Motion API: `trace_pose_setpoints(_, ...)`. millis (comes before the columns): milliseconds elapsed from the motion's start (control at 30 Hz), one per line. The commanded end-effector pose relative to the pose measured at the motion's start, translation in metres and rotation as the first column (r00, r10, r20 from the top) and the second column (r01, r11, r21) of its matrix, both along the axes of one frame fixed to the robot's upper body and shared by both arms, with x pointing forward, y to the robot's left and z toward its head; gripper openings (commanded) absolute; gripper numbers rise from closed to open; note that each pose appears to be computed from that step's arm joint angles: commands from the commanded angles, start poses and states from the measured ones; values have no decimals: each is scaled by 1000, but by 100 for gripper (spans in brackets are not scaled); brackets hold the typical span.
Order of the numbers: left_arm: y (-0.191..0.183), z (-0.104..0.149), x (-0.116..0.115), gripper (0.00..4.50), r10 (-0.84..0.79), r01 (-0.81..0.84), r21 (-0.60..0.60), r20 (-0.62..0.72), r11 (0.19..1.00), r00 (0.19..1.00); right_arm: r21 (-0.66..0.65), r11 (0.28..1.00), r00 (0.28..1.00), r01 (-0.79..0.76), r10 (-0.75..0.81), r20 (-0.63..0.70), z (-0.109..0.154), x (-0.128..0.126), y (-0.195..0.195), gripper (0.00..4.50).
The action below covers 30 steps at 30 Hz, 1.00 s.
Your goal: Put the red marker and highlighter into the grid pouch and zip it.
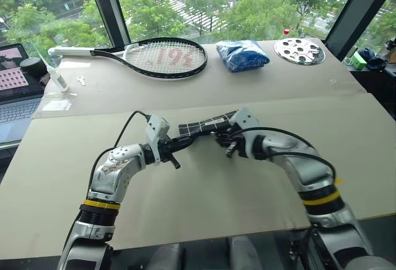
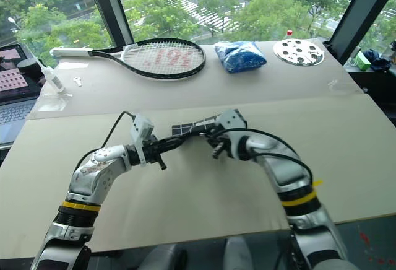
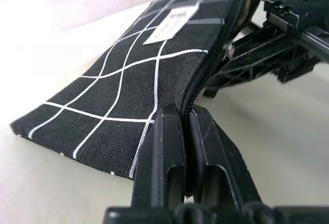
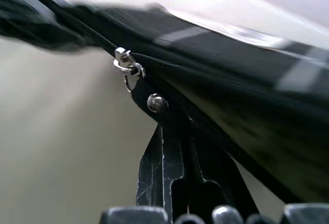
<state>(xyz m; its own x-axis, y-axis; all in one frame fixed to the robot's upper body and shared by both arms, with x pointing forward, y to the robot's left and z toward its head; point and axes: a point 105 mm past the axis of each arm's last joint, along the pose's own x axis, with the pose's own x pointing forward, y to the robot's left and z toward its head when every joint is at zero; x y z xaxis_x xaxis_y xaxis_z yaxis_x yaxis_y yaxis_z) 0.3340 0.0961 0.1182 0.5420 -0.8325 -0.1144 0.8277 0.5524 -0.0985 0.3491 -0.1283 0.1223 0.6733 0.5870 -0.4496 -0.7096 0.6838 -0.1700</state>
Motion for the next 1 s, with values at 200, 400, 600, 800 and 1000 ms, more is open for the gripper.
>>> trace_pose_setpoints(200, 2, 11, 1, 0, -6, 6, -4, 47, 1000, 999, -63, 965, 963, 254, -246, 115, 30, 1, -109, 67)
trace_pose_setpoints(400, 1, 12, 1, 0, -21, 21, 3, 50, 1000, 999, 24, 988, 986, 154, -155, 61, 29, -13, -90, 237)
trace_pose_setpoints(600, -2, 12, -1, 0, -52, 51, 18, 59, 999, 997, 200, 978, 993, 64, -43, -106, 25, -45, -85, 377)
trace_pose_setpoints(800, -5, 3, -5, 0, -95, 88, 98, 72, 991, 993, 201, 979, 994, 41, -19, -111, 32, -77, -121, 377)
trace_pose_setpoints(1000, -29, -15, -10, 0, -180, 159, 188, 101, 969, 979, 147, 986, 995, 75, -66, -69, 36, -88, -150, 377)
